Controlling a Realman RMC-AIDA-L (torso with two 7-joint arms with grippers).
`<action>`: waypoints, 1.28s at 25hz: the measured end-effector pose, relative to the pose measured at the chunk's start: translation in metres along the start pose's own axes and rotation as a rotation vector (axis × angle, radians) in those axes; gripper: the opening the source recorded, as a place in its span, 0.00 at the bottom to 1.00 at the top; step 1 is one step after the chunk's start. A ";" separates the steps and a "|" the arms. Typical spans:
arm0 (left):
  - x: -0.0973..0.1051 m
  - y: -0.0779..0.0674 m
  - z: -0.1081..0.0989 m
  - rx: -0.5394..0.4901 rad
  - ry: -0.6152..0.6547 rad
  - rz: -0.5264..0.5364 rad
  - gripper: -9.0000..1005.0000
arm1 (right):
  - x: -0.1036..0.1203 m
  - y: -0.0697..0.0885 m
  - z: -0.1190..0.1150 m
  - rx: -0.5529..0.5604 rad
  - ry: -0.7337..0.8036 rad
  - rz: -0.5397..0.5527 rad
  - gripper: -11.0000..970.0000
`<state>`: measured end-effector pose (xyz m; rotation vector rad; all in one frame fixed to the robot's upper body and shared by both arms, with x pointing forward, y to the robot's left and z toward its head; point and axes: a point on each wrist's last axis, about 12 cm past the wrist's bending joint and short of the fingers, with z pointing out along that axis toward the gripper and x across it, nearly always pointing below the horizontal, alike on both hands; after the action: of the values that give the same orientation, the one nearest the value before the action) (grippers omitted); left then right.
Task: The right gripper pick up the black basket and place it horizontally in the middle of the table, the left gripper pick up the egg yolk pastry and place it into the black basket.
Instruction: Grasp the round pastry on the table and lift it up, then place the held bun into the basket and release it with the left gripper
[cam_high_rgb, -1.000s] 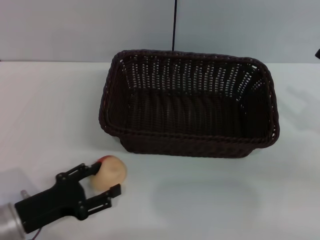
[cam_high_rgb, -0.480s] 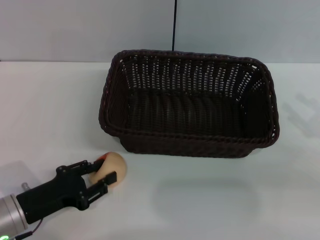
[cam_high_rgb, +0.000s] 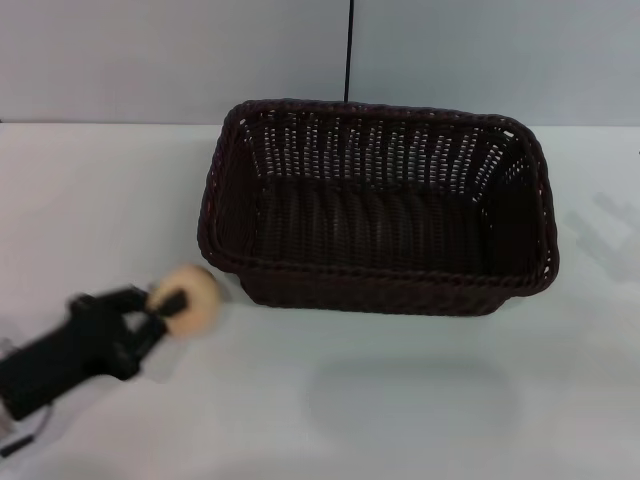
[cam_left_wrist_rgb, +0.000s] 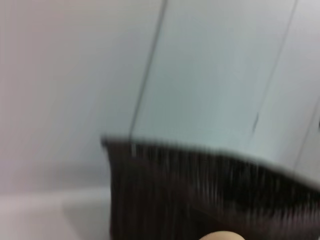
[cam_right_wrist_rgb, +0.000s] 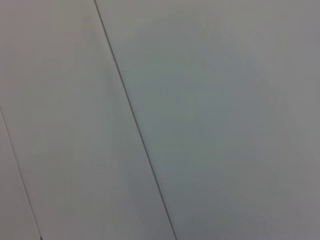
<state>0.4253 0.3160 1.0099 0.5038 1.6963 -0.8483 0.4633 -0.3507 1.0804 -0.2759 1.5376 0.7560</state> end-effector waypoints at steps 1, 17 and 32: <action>-0.006 0.002 -0.005 -0.008 -0.034 0.005 0.22 | 0.001 0.000 -0.001 0.000 0.000 0.003 0.60; -0.059 -0.012 0.069 0.264 -0.321 0.039 0.10 | 0.003 -0.001 -0.001 0.007 -0.008 0.022 0.60; -0.058 -0.026 0.145 0.241 -0.229 0.081 0.33 | 0.007 -0.004 -0.008 0.043 -0.017 0.004 0.60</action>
<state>0.5174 0.1949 1.0545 0.6100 1.3636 -1.0173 0.4578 -0.3564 1.0718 -0.2337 1.5371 0.7262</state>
